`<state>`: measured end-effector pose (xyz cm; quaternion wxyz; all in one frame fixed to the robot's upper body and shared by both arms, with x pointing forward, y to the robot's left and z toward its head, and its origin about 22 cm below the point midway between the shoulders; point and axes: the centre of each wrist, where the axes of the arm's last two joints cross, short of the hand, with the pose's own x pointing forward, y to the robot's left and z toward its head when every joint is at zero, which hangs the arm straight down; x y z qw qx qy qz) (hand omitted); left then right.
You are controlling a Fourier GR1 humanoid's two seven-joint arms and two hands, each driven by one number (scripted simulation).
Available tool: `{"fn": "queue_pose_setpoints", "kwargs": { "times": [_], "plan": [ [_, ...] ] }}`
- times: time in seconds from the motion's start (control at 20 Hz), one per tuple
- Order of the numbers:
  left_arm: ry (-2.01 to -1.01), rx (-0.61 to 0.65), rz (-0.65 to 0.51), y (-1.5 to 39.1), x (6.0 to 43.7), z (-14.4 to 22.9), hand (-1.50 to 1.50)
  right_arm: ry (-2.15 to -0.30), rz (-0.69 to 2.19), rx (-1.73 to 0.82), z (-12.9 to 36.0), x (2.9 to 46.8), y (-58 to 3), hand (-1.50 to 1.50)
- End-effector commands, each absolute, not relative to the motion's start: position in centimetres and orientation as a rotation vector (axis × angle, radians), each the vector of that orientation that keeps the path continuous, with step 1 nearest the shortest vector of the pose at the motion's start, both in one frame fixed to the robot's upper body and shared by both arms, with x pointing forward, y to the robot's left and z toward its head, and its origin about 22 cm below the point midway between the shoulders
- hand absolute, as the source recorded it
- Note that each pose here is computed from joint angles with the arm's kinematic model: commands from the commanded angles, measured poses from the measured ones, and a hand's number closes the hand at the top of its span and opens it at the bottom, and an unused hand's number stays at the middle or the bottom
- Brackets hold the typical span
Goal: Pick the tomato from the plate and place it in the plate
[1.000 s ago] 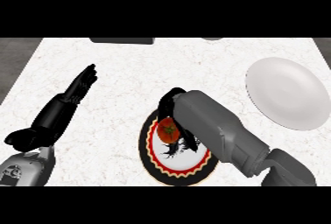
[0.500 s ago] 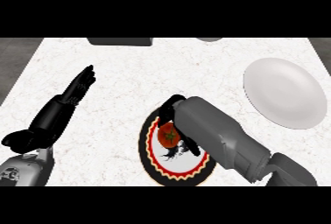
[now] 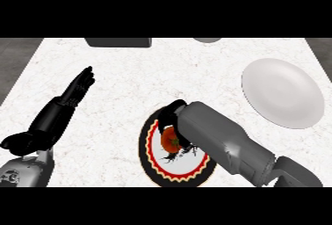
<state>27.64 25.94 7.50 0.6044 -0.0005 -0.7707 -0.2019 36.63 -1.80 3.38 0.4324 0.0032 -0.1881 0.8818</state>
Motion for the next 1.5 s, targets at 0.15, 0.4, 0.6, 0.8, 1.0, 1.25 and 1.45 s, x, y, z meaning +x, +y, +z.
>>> {"fn": "queue_pose_setpoints", "kwargs": {
  "times": [0.15,0.4,0.6,0.8,1.0,1.25,1.45],
  "plan": [
    [-1.727,0.079,-0.391,28.3,26.5,6.3,0.00,-0.852,1.917,-0.429,-0.2,34.1,-5.0,1.50],
    [-1.708,0.118,-0.363,29.6,26.2,6.8,0.00,-1.130,1.709,-0.634,-0.8,31.5,-6.1,1.50],
    [-1.711,0.141,-0.362,29.6,26.0,6.5,0.00,-1.316,1.591,-0.757,-0.2,29.1,-7.7,1.50],
    [-1.705,0.130,-0.350,30.2,25.7,6.4,0.00,-1.453,1.480,-0.790,1.1,25.2,-8.1,1.50],
    [-1.720,0.110,-0.376,29.4,25.4,6.6,0.00,-1.505,1.375,-0.872,4.6,22.5,-10.4,1.50],
    [-1.741,0.099,-0.396,28.3,25.5,6.5,0.00,-1.544,1.186,-0.982,8.5,18.1,-13.4,1.50],
    [-1.764,0.085,-0.409,28.6,26.5,7.6,0.00,-1.557,1.067,-1.112,12.4,15.8,-16.4,1.50]
  ]
}}
